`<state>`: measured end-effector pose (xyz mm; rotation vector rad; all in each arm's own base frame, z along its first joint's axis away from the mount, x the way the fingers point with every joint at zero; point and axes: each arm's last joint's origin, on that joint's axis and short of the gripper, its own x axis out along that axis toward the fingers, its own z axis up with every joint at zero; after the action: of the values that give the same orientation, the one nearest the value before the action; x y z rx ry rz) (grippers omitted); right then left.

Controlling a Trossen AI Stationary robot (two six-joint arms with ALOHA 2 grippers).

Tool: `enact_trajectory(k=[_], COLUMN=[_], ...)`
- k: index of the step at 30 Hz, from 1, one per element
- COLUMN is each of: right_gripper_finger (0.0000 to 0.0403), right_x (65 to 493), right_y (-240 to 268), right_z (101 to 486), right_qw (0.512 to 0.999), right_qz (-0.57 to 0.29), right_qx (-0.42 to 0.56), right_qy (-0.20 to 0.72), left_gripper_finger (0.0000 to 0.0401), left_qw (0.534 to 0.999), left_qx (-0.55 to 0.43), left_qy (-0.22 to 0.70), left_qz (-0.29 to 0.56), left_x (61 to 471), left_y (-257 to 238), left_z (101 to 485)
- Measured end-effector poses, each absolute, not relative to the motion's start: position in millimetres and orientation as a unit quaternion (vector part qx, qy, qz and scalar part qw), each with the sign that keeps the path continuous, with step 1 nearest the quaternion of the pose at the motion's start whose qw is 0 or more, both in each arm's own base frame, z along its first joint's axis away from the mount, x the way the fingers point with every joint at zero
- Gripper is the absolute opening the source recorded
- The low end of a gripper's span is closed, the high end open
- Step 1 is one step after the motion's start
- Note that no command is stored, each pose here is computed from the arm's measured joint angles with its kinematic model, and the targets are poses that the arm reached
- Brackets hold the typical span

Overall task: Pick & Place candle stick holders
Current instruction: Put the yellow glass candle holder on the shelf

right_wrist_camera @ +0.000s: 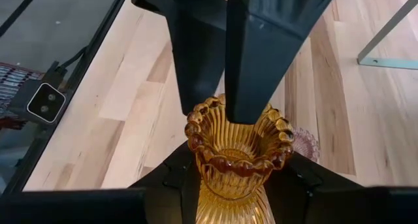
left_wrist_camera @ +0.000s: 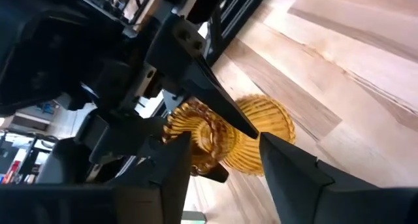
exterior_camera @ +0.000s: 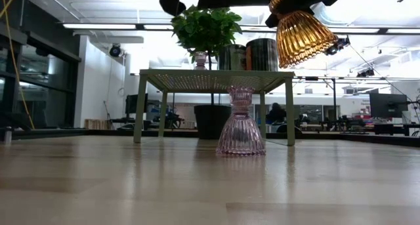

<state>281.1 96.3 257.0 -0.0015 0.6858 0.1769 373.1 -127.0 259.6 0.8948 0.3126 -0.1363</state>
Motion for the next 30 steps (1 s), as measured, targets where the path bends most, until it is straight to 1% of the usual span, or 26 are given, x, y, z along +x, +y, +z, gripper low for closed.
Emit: enact_trajectory(k=[7, 12, 17, 30], right_gripper_finger=[0.0128, 0.0128, 0.0128, 0.0128], right_x=[281.1, 281.7, 282.0, 286.9], right_y=[96.4, 97.4, 98.5, 97.5], right_z=[256.9, 256.8, 257.5, 255.4], right_qw=[0.938, 0.937, 0.936, 0.931], right_qz=[0.089, 0.101, 0.117, 0.156], right_qx=[0.000, 0.004, 0.007, 0.021], right_qy=[0.336, 0.334, 0.332, 0.329], left_gripper_finger=[0.0116, 0.0091, 0.0081, 0.0080], left_qw=[0.888, 0.889, 0.890, 0.899], left_qx=[0.429, 0.428, 0.426, 0.409], left_qy=[0.147, 0.145, 0.139, 0.127], left_qz=[-0.074, -0.078, -0.083, -0.098], left_x=[375.0, 375.1, 375.3, 375.6], left_y=[-128.3, -128.4, -129.1, -130.6], left_z=[256.7, 256.5, 257.3, 258.6])
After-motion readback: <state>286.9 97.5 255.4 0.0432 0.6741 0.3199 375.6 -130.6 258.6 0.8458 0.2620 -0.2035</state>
